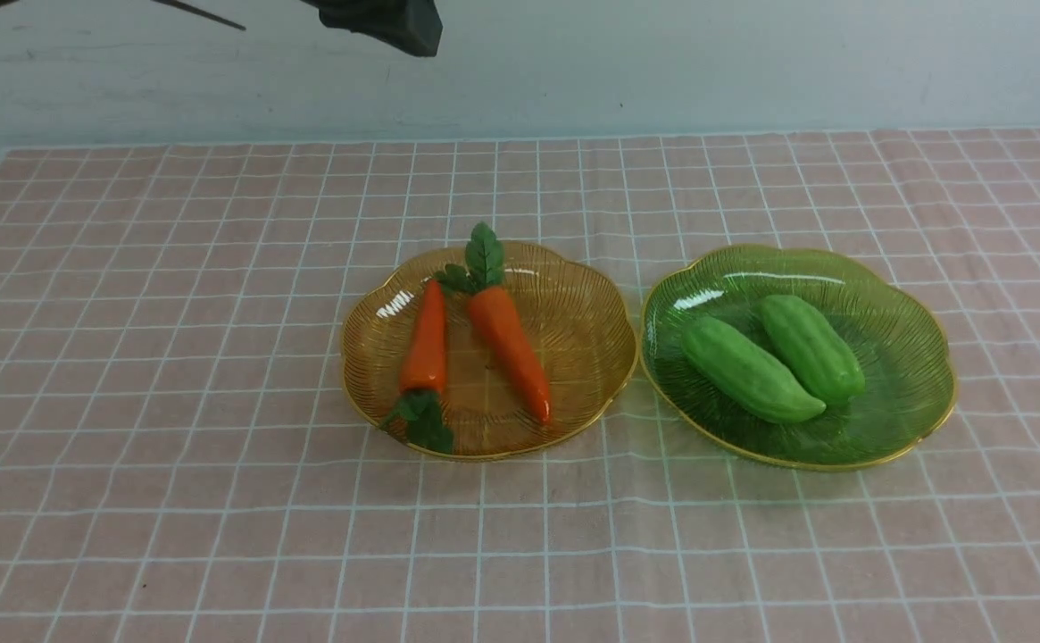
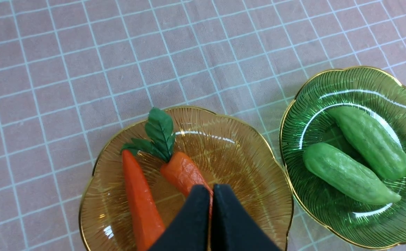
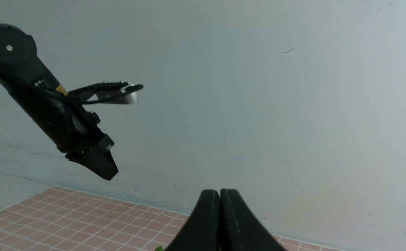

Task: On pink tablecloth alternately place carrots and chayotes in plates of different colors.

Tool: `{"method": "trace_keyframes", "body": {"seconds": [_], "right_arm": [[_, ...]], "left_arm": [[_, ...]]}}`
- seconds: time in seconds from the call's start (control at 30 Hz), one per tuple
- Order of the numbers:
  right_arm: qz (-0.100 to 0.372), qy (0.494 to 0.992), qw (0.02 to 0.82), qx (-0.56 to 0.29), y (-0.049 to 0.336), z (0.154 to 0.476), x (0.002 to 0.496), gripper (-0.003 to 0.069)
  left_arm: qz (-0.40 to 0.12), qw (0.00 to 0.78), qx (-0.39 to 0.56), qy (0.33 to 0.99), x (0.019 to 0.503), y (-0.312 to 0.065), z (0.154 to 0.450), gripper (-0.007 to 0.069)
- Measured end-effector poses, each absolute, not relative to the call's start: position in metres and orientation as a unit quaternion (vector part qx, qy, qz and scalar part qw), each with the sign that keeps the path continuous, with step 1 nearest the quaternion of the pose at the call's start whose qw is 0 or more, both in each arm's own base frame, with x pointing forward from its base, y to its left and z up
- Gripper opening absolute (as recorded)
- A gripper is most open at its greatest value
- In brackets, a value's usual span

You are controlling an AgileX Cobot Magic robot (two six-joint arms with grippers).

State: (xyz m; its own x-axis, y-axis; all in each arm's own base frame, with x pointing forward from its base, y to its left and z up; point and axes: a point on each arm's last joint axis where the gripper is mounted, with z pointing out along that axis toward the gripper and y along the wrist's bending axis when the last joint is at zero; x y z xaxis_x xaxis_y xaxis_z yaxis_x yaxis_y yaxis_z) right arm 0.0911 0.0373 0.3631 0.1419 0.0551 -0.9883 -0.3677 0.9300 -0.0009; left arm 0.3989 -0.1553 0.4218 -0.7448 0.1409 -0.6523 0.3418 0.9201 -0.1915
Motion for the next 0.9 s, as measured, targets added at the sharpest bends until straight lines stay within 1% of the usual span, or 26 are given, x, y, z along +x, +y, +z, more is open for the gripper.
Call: {"method": "trace_keyframes", "body": {"seconds": [0.13, 0.3, 0.43, 0.67, 0.8, 0.9], "right_arm": [[0.139, 0.651, 0.736, -0.126, 0.032, 0.336, 0.082, -0.0017], [0.089, 0.695, 0.708, -0.091, 0.018, 0.275, 0.066, -0.0017], [0.065, 0.717, 0.69, -0.071, 0.012, 0.246, 0.059, -0.0017], [0.03, 0.739, 0.671, -0.052, 0.007, 0.207, 0.054, -0.0017], [0.005, 0.758, 0.648, -0.065, 0.006, 0.186, 0.055, -0.0017], [-0.005, 0.765, 0.64, -0.071, 0.005, 0.182, 0.055, -0.0017]], "left_arm": [[-0.151, 0.332, 0.131, 0.922, 0.399, -0.155, 0.422, -0.0003], [-0.146, 0.332, 0.143, 0.921, 0.398, -0.155, 0.421, -0.0003], [-0.139, 0.321, 0.154, 0.924, 0.391, -0.152, 0.418, -0.0003], [-0.123, 0.281, 0.159, 0.938, 0.363, -0.141, 0.407, -0.0003], [-0.104, 0.281, 0.16, 0.94, 0.335, -0.128, 0.416, -0.0003], [-0.095, 0.289, 0.16, 0.939, 0.317, -0.12, 0.423, -0.0003]]}}
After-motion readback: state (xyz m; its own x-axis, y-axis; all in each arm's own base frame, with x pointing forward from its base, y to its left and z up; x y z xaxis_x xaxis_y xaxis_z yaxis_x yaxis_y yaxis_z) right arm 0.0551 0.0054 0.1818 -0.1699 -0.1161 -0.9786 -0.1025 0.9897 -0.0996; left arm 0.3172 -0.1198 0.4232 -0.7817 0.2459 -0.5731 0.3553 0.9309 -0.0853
